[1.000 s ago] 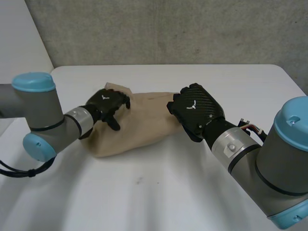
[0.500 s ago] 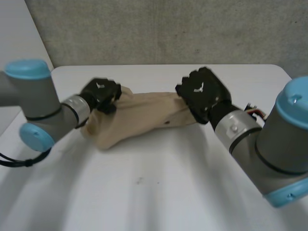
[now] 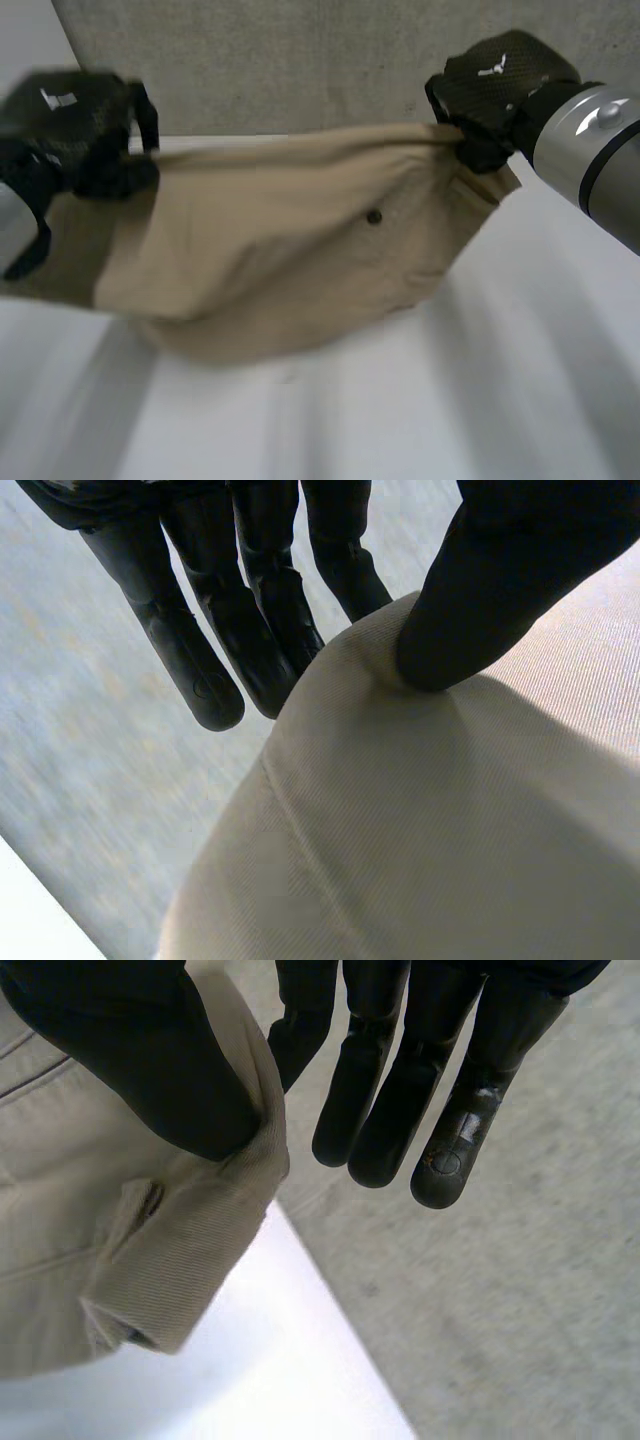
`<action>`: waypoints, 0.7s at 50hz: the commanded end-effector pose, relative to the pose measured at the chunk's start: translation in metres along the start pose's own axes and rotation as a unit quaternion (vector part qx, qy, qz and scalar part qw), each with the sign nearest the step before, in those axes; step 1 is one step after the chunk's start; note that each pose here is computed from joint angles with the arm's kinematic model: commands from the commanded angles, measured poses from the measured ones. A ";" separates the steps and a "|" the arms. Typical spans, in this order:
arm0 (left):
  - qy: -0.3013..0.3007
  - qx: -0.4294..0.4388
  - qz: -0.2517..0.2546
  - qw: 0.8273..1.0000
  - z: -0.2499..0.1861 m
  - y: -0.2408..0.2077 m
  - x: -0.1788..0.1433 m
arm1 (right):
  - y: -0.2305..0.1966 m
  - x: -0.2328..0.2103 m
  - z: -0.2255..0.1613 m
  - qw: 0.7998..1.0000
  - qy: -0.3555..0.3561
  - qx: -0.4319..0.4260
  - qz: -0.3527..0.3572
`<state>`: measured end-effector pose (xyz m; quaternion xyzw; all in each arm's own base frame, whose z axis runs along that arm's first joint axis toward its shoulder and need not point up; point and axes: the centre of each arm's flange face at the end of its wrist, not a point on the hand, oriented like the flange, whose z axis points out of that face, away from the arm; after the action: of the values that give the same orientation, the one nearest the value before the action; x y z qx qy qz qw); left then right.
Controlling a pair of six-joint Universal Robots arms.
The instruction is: Fold the shorts.
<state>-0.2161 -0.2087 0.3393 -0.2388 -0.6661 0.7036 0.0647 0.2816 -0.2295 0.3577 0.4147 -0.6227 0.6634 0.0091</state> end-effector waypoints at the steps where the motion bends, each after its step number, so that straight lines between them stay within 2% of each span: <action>1: 0.040 -0.148 -0.018 0.988 0.030 0.076 0.017 | 0.040 -0.032 0.024 0.995 -0.072 -0.065 0.006; 6: 0.038 -0.161 -0.018 0.986 0.077 0.095 0.015 | 0.063 -0.048 0.049 0.993 -0.085 -0.083 0.001; 8: 0.022 -0.138 -0.013 0.990 0.106 0.090 0.008 | 0.066 -0.049 0.068 0.996 -0.063 -0.065 -0.009; 10: 0.007 -0.112 -0.007 0.994 0.122 0.081 0.003 | 0.064 -0.045 0.080 0.998 -0.032 -0.043 -0.015; 14: -0.040 0.009 0.003 0.999 0.154 0.032 -0.012 | 0.031 -0.012 0.106 0.993 0.099 0.065 -0.020; 15: -0.058 0.080 0.007 0.995 0.163 0.007 -0.017 | 0.011 0.005 0.111 0.979 0.156 0.126 -0.019; 18: -0.093 0.181 0.008 0.979 0.168 -0.026 -0.025 | -0.022 0.030 0.108 0.947 0.234 0.220 -0.016; 19: -0.122 0.241 0.006 0.963 0.164 -0.047 -0.030 | -0.044 0.044 0.098 0.922 0.271 0.278 -0.013; 20: -0.134 0.268 0.003 0.954 0.158 -0.058 -0.031 | -0.052 0.050 0.094 0.911 0.285 0.299 -0.012; 22: -0.155 0.311 -0.007 0.938 0.144 -0.076 -0.030 | -0.063 0.056 0.086 0.897 0.301 0.325 -0.011; 23: -0.165 0.335 -0.016 0.928 0.133 -0.083 -0.025 | -0.065 0.056 0.085 0.896 0.301 0.328 -0.011; 26: -0.163 0.344 -0.022 0.925 0.121 -0.076 -0.016 | -0.062 0.053 0.084 0.903 0.287 0.320 -0.011; 30: -0.145 0.291 -0.022 0.945 0.114 -0.035 -0.001 | -0.039 0.031 0.090 0.933 0.225 0.280 -0.013; 31: -0.138 0.263 -0.020 0.955 0.113 -0.016 0.004 | -0.023 0.019 0.092 0.948 0.195 0.249 -0.013; 35: -0.119 0.185 -0.017 0.975 0.106 0.036 0.019 | 0.021 -0.013 0.100 0.977 0.133 0.167 -0.010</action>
<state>-0.2713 -0.3123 0.3868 -0.0804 -0.4212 0.9021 0.0490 0.3284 -0.3122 0.4060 0.2289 -0.3715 0.8985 0.0485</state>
